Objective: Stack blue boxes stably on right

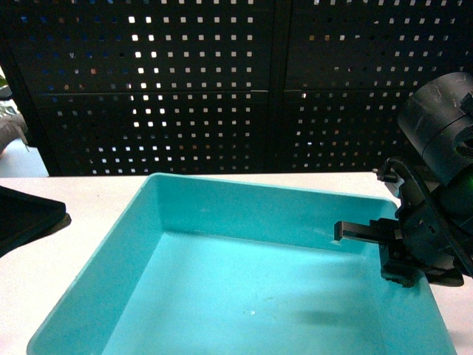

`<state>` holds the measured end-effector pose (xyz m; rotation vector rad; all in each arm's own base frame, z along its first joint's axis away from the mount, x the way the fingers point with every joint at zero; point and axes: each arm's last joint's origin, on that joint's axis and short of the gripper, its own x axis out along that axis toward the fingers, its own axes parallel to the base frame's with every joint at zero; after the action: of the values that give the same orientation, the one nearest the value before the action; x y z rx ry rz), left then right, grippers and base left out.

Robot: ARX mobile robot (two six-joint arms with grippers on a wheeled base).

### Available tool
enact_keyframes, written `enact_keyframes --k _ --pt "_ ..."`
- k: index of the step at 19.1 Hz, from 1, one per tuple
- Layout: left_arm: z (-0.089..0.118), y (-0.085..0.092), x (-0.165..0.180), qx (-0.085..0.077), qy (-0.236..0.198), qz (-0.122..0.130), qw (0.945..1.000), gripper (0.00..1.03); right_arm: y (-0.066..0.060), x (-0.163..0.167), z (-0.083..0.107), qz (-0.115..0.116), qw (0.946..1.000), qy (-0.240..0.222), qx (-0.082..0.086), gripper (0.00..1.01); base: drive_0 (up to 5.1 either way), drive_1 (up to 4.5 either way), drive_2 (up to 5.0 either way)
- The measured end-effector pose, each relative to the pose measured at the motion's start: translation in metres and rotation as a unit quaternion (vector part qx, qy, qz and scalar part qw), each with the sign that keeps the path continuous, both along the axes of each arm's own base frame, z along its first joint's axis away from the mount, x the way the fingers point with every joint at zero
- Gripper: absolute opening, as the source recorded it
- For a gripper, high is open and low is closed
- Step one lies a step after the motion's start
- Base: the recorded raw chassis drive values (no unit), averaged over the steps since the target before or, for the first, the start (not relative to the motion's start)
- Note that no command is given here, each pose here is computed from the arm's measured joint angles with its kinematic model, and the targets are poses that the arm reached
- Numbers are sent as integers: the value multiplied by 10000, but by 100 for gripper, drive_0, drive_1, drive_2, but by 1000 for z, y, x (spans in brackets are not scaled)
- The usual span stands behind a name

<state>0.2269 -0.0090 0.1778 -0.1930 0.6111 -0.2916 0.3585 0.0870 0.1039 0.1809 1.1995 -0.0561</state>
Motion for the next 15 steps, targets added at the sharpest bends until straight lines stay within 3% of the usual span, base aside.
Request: enact_keyframes --k 1,3,8,15 --pt "0 0 0 -1 3 1 10000 98 2 -1 -2 38 10000 -89 22 2 0 0 0" --pt "0 0 0 0 0 0 10000 98 16 -7 -4 482 9980 -394 -123 2 0 0 0" --pt "0 0 0 -1 -2 -2 10000 98 19 -11 -4 809 9950 -529 -249 2 0 0 0" --pt "0 0 0 0 2 0 10000 98 20 -11 -3 911 9943 -491 -273 2 0 0 0"
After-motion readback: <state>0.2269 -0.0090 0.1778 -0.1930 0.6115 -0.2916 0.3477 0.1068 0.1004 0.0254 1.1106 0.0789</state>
